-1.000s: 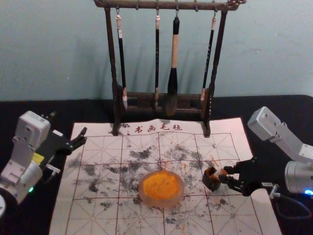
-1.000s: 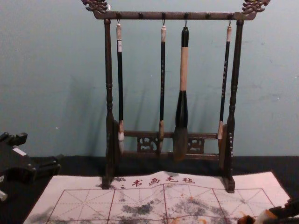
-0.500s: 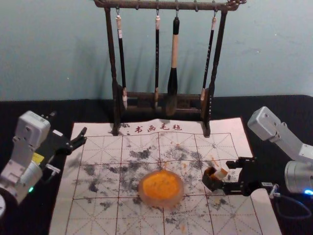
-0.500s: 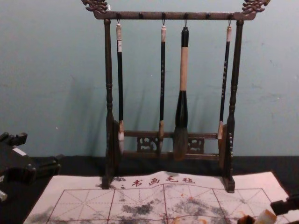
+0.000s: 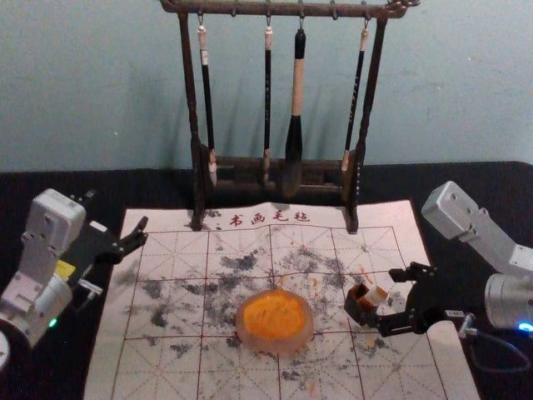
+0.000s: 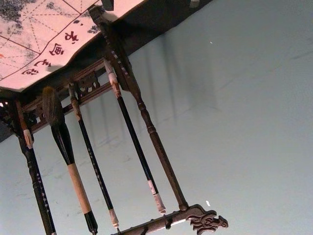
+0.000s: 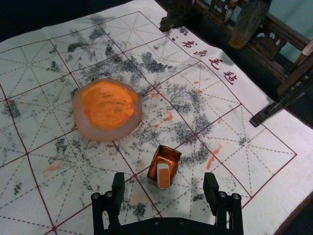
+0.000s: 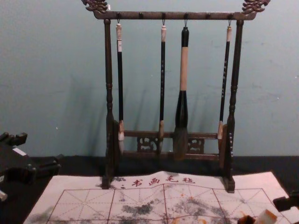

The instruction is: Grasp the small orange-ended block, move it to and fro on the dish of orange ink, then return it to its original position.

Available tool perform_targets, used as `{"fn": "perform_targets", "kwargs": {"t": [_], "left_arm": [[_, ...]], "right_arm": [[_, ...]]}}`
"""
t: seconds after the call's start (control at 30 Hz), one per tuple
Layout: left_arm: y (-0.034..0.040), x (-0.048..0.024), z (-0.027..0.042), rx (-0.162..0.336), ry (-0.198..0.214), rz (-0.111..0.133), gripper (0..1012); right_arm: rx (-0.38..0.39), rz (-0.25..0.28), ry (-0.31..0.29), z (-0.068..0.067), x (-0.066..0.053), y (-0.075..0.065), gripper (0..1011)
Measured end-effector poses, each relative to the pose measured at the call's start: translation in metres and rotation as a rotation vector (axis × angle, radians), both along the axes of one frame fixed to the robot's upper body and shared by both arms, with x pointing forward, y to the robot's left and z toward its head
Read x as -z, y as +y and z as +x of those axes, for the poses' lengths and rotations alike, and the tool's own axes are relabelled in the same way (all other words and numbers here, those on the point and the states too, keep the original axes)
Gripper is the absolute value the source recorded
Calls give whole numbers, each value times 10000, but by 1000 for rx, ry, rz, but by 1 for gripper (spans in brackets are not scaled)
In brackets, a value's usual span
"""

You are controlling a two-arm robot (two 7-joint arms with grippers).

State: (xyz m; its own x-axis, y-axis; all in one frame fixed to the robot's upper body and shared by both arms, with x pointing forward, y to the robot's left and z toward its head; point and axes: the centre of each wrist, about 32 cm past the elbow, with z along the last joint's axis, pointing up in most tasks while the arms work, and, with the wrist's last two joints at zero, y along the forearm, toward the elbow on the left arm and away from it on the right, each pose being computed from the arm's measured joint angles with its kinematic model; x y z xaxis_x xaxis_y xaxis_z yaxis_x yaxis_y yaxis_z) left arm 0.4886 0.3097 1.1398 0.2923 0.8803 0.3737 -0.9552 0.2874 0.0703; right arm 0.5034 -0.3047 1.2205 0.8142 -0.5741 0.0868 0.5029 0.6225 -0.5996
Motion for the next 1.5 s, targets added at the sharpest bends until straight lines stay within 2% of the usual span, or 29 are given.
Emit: {"fn": "perform_targets", "kwargs": {"t": [0.13,0.27,0.43,0.47,0.57,0.6,0.7,0.73,0.8,0.87,0.9,0.97,1.0,1.1,1.13,1.27,1.5], "left_arm": [[0,0,0,0,0,0,1001],[0,0,0,0,0,0,1002],[0,0,0,0,0,0,1001],[0,0,0,0,0,0,1001],[0,0,0,0,0,0,1001],[0,0,0,0,0,0,1002],[0,0,0,0,0,0,1001],[0,0,0,0,0,0,1001],[0,0,0,0,0,0,1001],[0,0,0,0,0,0,1001],[0,0,0,0,0,0,1001],[0,0,0,0,0,0,1001],[0,0,0,0,0,0,1001],[0,0,0,0,0,0,1001],[0,0,0,0,0,0,1001],[0,0,0,0,0,0,1001],[0,0,0,0,0,0,1001]], "right_arm": [[1,0,-1,0,-2,0,1000],[13,10,-32,-8,-31,12,1000],[66,68,-150,-57,-78,28,1000],[100,84,-197,-81,-87,35,1000],[160,96,-267,-116,-92,51,1000],[206,96,-313,-140,-91,65,1000],[278,74,-378,-173,-77,89,1000],[322,44,-414,-199,-49,110,1000],[359,12,-444,-220,-12,131,1000],[424,-39,-479,-246,89,164,1000],[468,-79,-491,-257,187,187,1000],[506,-110,-497,-267,300,215,1000],[539,-130,-494,-272,404,225,1000],[580,-152,-482,-283,560,250,1000],[599,-162,-476,-291,648,268,1000],[626,-171,-468,-306,780,298,1000],[655,-161,-468,-288,818,299,1000]]}}
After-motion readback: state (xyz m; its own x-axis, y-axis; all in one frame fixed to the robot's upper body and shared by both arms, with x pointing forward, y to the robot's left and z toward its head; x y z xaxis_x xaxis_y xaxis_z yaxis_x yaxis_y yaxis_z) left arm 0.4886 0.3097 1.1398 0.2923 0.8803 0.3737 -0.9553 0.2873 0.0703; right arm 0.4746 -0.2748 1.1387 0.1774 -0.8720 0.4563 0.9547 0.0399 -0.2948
